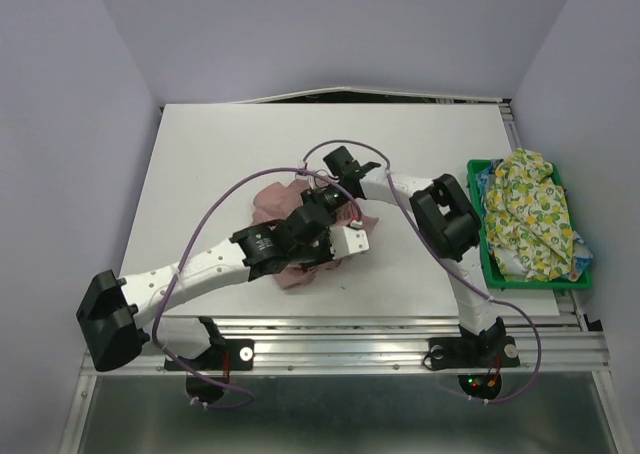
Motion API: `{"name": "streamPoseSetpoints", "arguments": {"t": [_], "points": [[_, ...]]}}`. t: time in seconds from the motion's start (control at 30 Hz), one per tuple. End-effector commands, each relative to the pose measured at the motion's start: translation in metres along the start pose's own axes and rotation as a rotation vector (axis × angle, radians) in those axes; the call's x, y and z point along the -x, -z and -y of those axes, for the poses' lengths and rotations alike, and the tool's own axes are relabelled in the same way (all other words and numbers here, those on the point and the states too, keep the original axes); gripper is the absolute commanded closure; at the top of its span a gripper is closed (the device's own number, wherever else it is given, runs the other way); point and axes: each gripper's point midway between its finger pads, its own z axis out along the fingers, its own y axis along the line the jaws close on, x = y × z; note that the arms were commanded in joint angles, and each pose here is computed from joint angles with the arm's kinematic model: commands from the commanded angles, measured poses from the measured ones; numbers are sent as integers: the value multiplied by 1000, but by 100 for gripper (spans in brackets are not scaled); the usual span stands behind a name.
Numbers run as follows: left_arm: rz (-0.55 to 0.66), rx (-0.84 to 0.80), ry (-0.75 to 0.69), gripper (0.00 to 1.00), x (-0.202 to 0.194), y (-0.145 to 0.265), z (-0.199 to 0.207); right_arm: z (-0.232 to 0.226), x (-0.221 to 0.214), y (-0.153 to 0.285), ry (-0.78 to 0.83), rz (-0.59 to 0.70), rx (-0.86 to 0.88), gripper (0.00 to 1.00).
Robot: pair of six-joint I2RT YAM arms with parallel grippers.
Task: Fold and stack the skirts
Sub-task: Fold the skirt
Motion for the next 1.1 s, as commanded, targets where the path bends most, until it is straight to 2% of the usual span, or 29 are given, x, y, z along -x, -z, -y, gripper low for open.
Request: {"name": "streamPoseSetpoints", "arguments": {"t": [0.0,0.2,0.4,0.47,0.67,0.93,0.97,1.07], "points": [[125,16,95,100,33,26,-26,6,-15,3,0,-4,9,59],[108,60,187,100,20,29,-63,10,-47,-1,-50,-63,4,62],[122,72,201,100,13,31,-71,-6,-40,15,52,-87,-66,61],[146,34,189,100,17,33,-64,-5,-25,22,92,-66,-130,51],[155,-72,151,100,15,36,-35,-8,38,43,212,42,-258,38],[172,-169,159,100,13,44,-10,20,115,81,243,209,-353,34],[181,-180,158,100,16,45,-9,33,116,74,215,206,-360,30],[186,-191,155,100,20,45,-9,53,122,62,183,211,-362,30]]}}
